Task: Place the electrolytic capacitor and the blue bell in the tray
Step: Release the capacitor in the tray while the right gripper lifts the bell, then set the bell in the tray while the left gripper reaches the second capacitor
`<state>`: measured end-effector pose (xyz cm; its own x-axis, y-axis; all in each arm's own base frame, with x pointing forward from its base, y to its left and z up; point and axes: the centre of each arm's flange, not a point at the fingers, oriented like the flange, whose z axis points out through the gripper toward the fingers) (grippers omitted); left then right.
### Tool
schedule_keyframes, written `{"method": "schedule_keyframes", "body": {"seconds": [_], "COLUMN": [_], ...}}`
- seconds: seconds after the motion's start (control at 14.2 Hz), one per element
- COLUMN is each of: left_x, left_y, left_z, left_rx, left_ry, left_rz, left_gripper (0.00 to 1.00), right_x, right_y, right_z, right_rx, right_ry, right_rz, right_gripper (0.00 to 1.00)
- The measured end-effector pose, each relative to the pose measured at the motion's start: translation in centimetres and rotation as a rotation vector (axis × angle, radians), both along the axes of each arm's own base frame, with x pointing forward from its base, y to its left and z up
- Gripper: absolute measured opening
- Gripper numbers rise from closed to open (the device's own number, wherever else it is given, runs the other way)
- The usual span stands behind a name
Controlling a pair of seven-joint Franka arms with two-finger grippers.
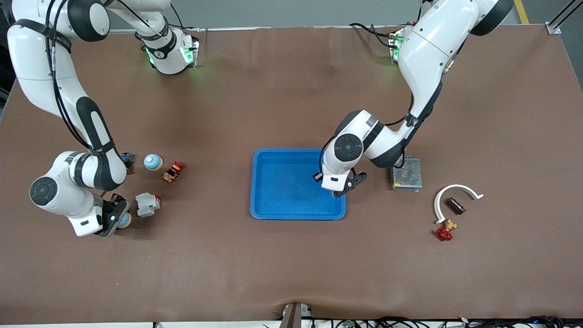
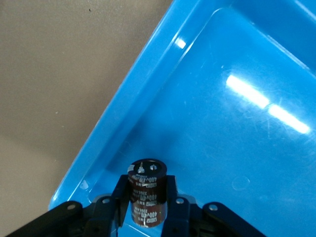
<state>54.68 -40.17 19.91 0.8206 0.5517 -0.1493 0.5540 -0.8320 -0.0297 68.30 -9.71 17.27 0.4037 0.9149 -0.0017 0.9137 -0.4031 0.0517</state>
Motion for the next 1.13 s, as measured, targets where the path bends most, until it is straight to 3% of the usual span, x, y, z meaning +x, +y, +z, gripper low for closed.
{"method": "schedule_keyframes", "body": {"seconds": [0.14,0.21,0.42,0.64,0.92,1.13], "left_x": [0.0,0.0,0.2,1.2,4.3,6.5], "left_y": [0.0,0.0,-0.1,0.1,4.1,9.0], "left_z": [-0.1,-0.1,0.2,1.7,5.5,7.9], "left_rx": [0.001,0.000,-0.004,0.003,0.078,0.120], "left_ry": [0.002,0.001,-0.005,-0.027,-0.093,-0.088], "left_rz": [0.000,0.000,0.002,-0.001,-0.008,-0.047], "left_gripper": [0.34,0.41,0.69,0.98,1.00,1.00], "right_x": [0.0,0.0,0.0,0.9,3.6,4.0], "right_y": [-0.2,-0.2,-0.2,0.5,3.5,9.9], "right_z": [0.0,0.0,0.0,1.6,9.0,13.9], "right_rx": [0.008,0.009,0.013,0.032,0.055,0.049], "right_ry": [-0.001,-0.001,0.003,0.050,0.117,0.161], "right_rz": [-0.011,-0.013,-0.016,-0.030,-0.109,-0.218], "right_gripper": [0.68,0.68,0.68,0.68,0.68,0.68]}}
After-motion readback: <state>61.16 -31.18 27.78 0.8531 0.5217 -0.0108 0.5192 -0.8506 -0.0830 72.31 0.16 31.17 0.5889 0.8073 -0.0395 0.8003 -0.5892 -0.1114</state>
